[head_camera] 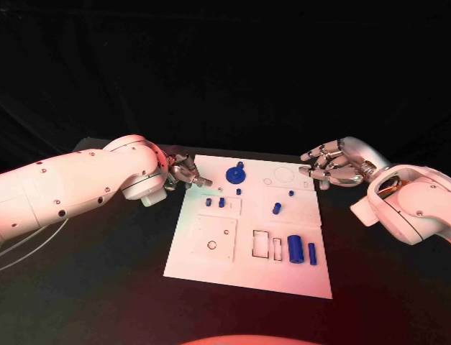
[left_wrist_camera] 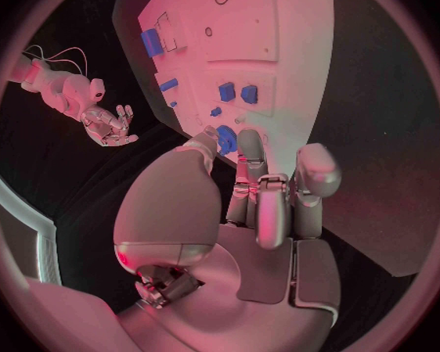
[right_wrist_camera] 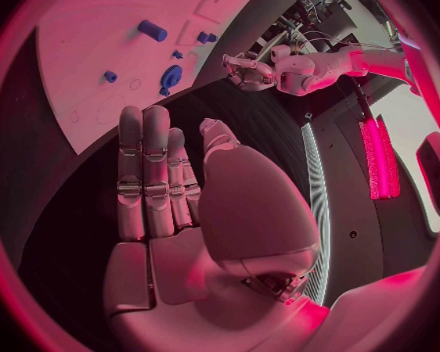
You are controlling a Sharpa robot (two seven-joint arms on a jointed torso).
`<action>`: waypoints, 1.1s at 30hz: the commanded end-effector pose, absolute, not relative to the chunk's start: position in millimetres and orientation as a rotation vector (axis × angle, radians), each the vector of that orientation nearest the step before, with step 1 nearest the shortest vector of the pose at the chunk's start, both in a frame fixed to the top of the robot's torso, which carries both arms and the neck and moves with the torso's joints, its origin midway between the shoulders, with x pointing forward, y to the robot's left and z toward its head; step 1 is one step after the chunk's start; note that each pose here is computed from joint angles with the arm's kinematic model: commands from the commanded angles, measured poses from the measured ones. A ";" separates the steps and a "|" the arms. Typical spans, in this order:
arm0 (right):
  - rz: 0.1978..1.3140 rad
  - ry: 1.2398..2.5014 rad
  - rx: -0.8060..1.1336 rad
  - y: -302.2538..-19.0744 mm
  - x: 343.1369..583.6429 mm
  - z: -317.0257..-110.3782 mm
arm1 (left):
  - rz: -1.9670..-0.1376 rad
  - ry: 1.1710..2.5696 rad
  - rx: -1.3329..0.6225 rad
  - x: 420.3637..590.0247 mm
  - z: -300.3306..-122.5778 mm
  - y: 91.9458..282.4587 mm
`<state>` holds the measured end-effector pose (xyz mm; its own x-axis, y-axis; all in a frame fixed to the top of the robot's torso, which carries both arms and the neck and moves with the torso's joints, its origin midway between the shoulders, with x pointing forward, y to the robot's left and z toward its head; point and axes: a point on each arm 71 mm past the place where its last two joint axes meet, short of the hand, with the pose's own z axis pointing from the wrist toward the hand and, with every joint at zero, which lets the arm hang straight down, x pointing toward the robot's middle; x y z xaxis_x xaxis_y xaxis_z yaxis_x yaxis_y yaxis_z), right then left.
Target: Assemble the parts on the task board
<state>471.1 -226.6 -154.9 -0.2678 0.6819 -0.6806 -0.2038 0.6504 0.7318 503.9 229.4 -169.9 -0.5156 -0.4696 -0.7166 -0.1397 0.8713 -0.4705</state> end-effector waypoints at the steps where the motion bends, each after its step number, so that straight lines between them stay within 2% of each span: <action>1: 0.898 1.640 0.390 -225.9 470.3 -156.3 | -0.508 2.016 -0.445 502.3 -166.7 226.1; 11: 0.897 1.644 0.393 -226.4 469.5 -158.4 | -0.467 1.991 -0.413 497.4 -178.6 224.8; 22: 0.898 1.646 0.394 -226.6 469.0 -159.7 | -0.369 2.030 -0.374 495.4 -194.9 221.2; 33: 0.898 1.647 0.395 -226.7 468.7 -160.2 | -0.306 2.094 -0.339 493.3 -203.5 219.4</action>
<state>469.3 -227.8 -159.8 -0.2735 0.6825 -0.6778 -0.1942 0.6510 0.7338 494.2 220.0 -201.5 -0.4786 -0.4022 -0.7805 -0.1201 0.9106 -0.3955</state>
